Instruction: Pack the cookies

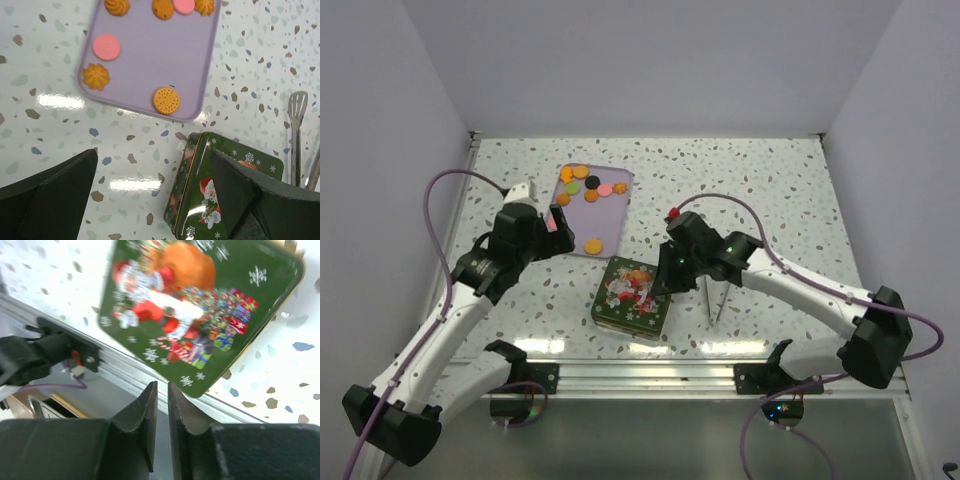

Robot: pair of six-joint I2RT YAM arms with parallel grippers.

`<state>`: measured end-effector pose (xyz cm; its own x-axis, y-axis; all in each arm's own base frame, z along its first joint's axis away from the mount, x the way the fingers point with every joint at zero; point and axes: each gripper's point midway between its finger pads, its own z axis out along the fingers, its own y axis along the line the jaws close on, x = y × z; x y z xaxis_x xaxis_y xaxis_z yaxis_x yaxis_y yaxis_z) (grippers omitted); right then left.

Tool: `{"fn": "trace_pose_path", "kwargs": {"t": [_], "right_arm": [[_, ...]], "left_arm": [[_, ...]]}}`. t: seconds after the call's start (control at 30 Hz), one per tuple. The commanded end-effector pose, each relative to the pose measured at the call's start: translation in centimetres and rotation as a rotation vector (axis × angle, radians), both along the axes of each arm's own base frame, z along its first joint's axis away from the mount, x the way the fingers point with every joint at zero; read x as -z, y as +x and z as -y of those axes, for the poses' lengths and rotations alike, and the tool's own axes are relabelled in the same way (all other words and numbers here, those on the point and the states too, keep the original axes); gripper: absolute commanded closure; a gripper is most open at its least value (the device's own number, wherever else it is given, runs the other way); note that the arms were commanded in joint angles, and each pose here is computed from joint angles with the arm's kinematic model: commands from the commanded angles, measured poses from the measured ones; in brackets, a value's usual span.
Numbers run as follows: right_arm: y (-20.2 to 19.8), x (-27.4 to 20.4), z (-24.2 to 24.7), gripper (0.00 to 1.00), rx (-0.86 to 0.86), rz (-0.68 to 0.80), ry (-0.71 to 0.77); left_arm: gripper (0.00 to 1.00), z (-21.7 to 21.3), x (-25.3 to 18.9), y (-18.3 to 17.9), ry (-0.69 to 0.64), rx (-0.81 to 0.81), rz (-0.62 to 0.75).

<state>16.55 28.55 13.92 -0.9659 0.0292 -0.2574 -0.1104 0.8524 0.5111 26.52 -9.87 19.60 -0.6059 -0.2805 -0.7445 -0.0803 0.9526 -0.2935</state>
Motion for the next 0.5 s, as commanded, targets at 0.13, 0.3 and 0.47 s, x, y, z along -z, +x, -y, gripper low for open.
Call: {"fn": "trace_pose_path", "kwargs": {"t": [0.13, 0.3, 0.47], "right_arm": [[0.5, -10.2, 2.6, 0.71, -0.05, 0.264, 0.054], [-1.0, -14.8, 5.3, 0.45, -0.066, 0.411, 0.124], [-1.9, -15.5, 8.0, 0.21, -0.034, 0.465, 0.107]], "left_arm": [[0.0, -5.5, -4.5, -0.4, 0.096, -0.22, 0.2], [0.0, -9.6, -3.8, -0.3, 0.197, -0.439, 0.262], [0.0, -10.9, -1.4, 1.0, 0.311, -0.473, 0.333]]}}
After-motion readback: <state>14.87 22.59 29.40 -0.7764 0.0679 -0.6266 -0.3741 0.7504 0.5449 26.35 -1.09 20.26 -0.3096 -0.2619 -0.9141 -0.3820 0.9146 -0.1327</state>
